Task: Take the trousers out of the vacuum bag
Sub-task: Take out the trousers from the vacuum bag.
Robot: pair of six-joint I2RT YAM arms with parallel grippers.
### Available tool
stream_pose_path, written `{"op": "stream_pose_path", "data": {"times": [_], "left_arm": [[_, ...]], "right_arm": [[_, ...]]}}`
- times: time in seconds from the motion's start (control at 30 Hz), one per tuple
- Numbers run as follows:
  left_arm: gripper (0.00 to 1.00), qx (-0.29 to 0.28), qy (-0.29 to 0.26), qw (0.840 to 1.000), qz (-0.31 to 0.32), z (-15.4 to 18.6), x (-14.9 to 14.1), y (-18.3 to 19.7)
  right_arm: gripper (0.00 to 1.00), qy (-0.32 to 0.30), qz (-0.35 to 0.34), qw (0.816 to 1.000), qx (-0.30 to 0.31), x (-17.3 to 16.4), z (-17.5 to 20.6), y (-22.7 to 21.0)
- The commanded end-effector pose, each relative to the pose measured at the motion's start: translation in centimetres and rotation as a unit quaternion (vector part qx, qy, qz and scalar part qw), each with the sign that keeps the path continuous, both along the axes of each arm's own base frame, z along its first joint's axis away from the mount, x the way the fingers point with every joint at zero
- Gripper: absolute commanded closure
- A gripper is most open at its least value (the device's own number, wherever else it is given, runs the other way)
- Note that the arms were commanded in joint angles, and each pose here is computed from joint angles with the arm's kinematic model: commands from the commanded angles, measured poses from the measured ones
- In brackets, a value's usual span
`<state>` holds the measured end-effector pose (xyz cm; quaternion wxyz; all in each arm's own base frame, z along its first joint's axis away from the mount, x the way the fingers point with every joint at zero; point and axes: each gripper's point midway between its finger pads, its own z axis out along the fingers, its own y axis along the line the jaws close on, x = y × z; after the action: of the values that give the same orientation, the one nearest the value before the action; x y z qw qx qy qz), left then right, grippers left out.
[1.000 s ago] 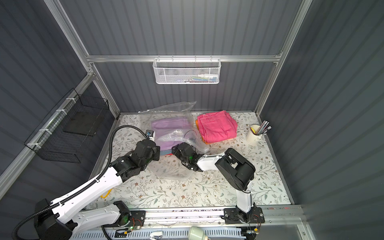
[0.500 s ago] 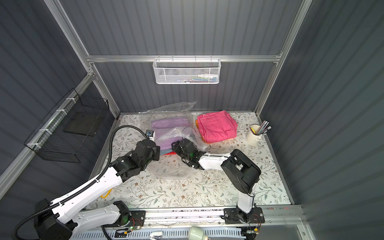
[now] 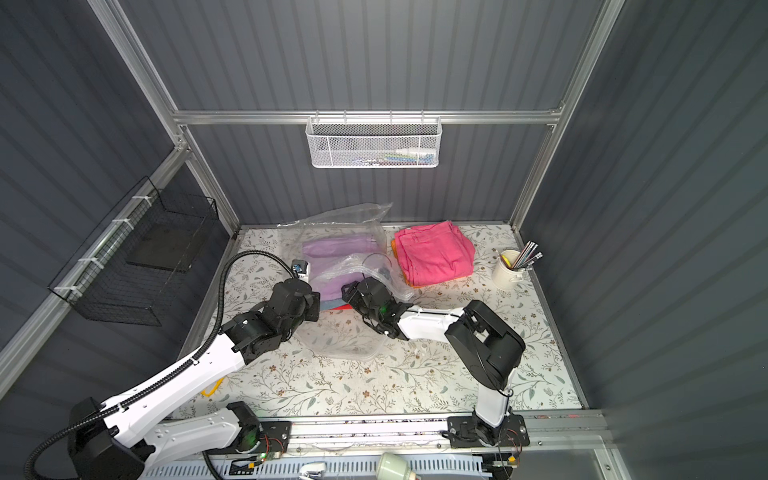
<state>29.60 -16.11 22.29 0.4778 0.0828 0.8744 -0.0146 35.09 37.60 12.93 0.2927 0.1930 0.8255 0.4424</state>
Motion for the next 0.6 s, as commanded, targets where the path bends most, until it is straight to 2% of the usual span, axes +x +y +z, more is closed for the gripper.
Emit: {"op": "stream_pose_path", "data": {"times": [0.0, 0.47, 0.57], "left_arm": [[1.0, -0.002, -0.004, 1.0, 0.009, 0.4, 0.1, 0.3], [1.0, 0.003, -0.004, 1.0, 0.013, 0.3, -0.1, 0.7], [1.0, 0.004, -0.003, 1.0, 0.014, 0.1, -0.1, 0.7]], "right_arm": [[0.36, -0.008, 0.005, 1.0, 0.016, -0.1, 1.2, 0.5], [0.37, 0.01, 0.002, 1.0, 0.009, 1.1, -1.0, 1.2], [0.4, 0.006, -0.002, 1.0, 0.006, 1.9, -1.0, 1.1]]}}
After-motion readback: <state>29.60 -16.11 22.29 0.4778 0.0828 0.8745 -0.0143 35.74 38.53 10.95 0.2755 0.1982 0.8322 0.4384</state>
